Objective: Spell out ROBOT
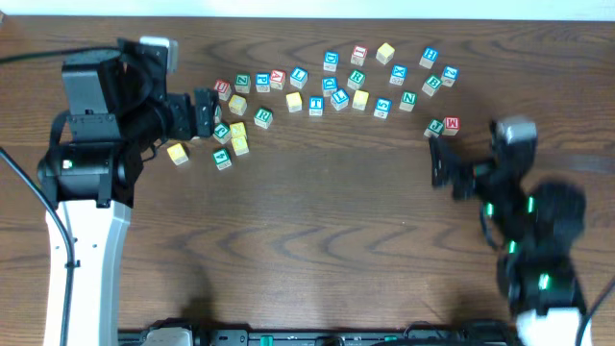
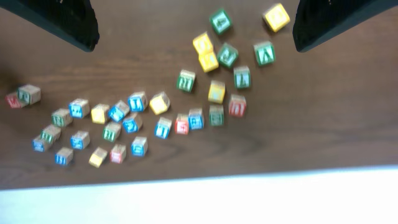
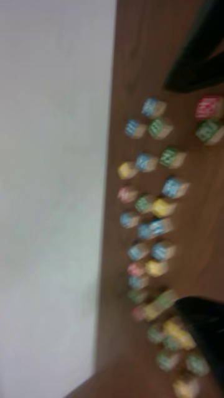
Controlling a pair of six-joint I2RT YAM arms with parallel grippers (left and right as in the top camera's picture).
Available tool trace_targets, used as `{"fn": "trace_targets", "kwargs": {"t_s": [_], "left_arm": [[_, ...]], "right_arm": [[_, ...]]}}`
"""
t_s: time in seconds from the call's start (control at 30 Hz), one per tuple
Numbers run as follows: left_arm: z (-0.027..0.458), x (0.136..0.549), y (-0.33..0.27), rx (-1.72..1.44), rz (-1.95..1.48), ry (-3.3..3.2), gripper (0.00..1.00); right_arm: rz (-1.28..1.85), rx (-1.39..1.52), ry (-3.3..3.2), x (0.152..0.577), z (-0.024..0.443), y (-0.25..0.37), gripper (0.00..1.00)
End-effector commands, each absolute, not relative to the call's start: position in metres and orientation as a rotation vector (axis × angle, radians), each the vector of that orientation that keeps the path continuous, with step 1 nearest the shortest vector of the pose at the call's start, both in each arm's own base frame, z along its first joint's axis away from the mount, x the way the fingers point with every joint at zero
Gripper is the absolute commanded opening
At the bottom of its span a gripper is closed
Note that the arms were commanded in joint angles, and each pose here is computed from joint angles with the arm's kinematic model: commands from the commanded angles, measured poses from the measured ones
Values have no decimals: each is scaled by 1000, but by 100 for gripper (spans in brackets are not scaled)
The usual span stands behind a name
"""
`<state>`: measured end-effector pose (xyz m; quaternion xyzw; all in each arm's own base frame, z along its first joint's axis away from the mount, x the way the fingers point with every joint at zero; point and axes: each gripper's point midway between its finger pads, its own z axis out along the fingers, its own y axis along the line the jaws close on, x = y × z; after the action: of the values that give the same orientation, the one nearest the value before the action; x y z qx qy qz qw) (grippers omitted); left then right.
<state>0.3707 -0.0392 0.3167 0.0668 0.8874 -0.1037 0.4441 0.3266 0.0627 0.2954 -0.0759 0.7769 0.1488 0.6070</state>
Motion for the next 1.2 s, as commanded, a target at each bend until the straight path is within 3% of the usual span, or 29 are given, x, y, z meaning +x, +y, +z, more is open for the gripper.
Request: {"fn": "trace_targets", "kwargs": {"t_s": [0.0,0.23,0.47,0.9,1.17], "left_arm": [[337,375,-37,142,-181,2165,98],[356,402,-42,138,-192,2184,98],[360,452,-54,187,-149,2273,98],[263,524,-90,251,-140,2453,98],[209,536,-93,260,-140,2556,98]], "right_arm": [[432,-258,1851,358,321,80,99],[480,-353,2042,424,352,106,99],[492,-413,2207,475,345,142,99],[571,-470,2406,551,210,214,99],[553,-480,2492,560,153,222,99]]}}
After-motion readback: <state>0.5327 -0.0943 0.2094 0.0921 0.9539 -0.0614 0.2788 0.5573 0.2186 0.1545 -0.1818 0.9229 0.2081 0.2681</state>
